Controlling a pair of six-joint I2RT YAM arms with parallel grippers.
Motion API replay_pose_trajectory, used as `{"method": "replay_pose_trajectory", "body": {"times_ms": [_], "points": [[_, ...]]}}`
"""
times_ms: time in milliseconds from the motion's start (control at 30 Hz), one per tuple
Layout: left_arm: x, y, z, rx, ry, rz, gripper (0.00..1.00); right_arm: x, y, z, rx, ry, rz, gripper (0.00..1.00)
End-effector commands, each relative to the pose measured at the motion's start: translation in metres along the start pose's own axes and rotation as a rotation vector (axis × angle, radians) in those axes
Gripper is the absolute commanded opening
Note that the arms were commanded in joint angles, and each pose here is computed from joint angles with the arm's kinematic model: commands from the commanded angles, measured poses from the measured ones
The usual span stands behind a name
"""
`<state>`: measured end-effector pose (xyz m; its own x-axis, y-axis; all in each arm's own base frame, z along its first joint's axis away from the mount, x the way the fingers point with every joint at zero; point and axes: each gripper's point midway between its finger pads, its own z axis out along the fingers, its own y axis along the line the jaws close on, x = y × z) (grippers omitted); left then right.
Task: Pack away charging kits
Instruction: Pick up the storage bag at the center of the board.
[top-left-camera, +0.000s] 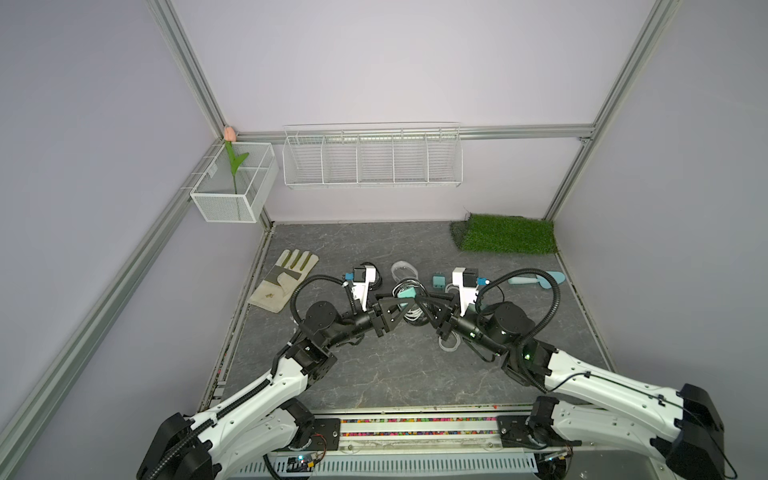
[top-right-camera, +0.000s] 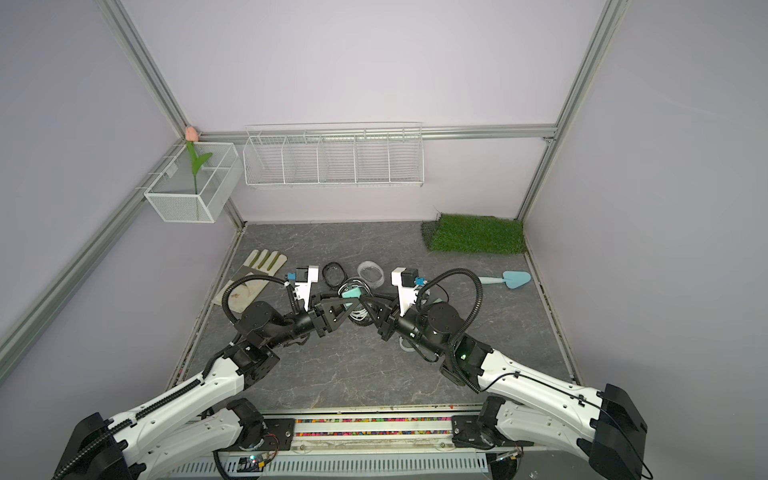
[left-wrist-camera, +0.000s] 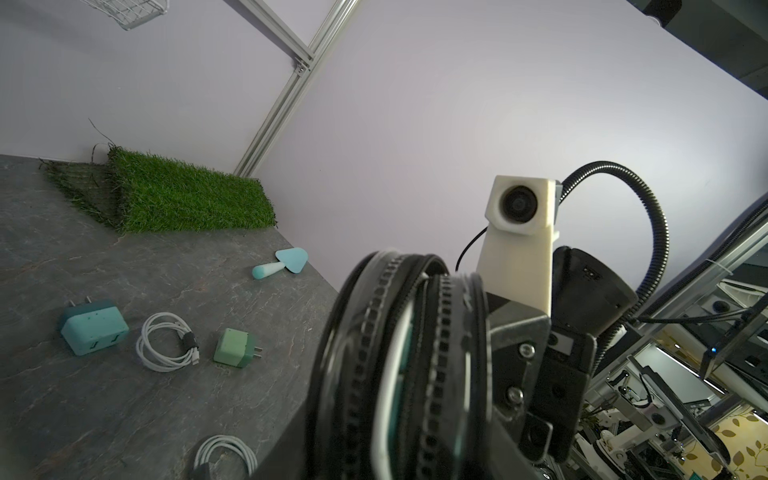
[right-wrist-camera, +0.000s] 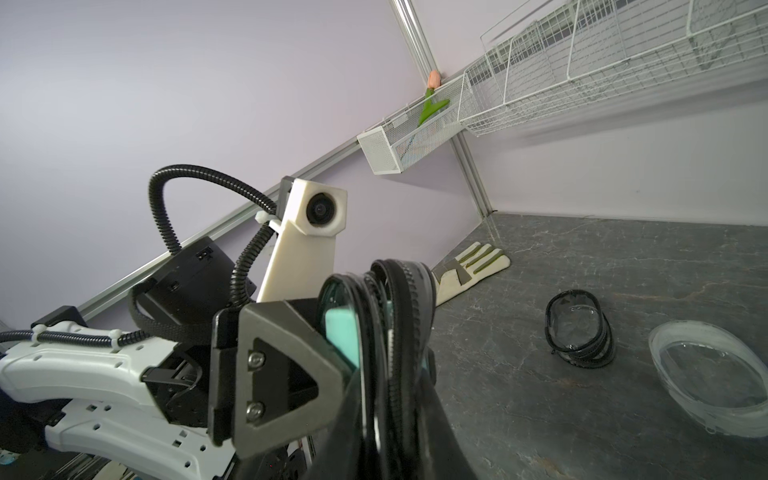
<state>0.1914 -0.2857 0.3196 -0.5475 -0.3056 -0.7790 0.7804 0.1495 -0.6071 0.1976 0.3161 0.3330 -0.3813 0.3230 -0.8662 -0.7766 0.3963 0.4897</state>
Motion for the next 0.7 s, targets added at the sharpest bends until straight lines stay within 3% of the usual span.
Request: {"method": "replay_pose_trajectory", "body": {"times_ms": [0,100,267,400,467,500,600,667], "points": [[-0.015,-0.025,0.004,0.083,-0.018,0.025,0.32,-0.019,0.01,0.005,-0.031,-0.06,0.004,0.08],[-0.017,-0.026,0.004,0.078,-0.019,0.023,0.23,-0.015,0.01,0.008,-0.037,-0.051,0.009,0.1],[-0.018,-0.027,0.003,0.078,-0.025,0.021,0.2,-0.012,0.007,0.01,-0.032,-0.039,0.011,0.15],[-0.021,-0.03,0.002,0.098,-0.044,0.015,0.65,-0.01,0.009,0.011,-0.041,-0.031,0.02,0.09],[-0.022,-0.031,0.002,0.106,-0.049,0.016,0.7,-0.009,0.011,0.012,-0.054,-0.03,0.026,0.08],[-0.023,-0.033,0.003,0.113,-0.05,0.018,0.69,-0.009,0.012,0.013,-0.065,-0.03,0.031,0.08],[-0.025,-0.034,0.006,0.125,-0.05,0.018,0.41,-0.009,0.014,0.014,-0.076,-0.031,0.042,0.07],[-0.026,-0.035,0.006,0.127,-0.049,0.017,0.32,-0.008,0.011,0.015,-0.06,-0.031,0.042,0.07]]}}
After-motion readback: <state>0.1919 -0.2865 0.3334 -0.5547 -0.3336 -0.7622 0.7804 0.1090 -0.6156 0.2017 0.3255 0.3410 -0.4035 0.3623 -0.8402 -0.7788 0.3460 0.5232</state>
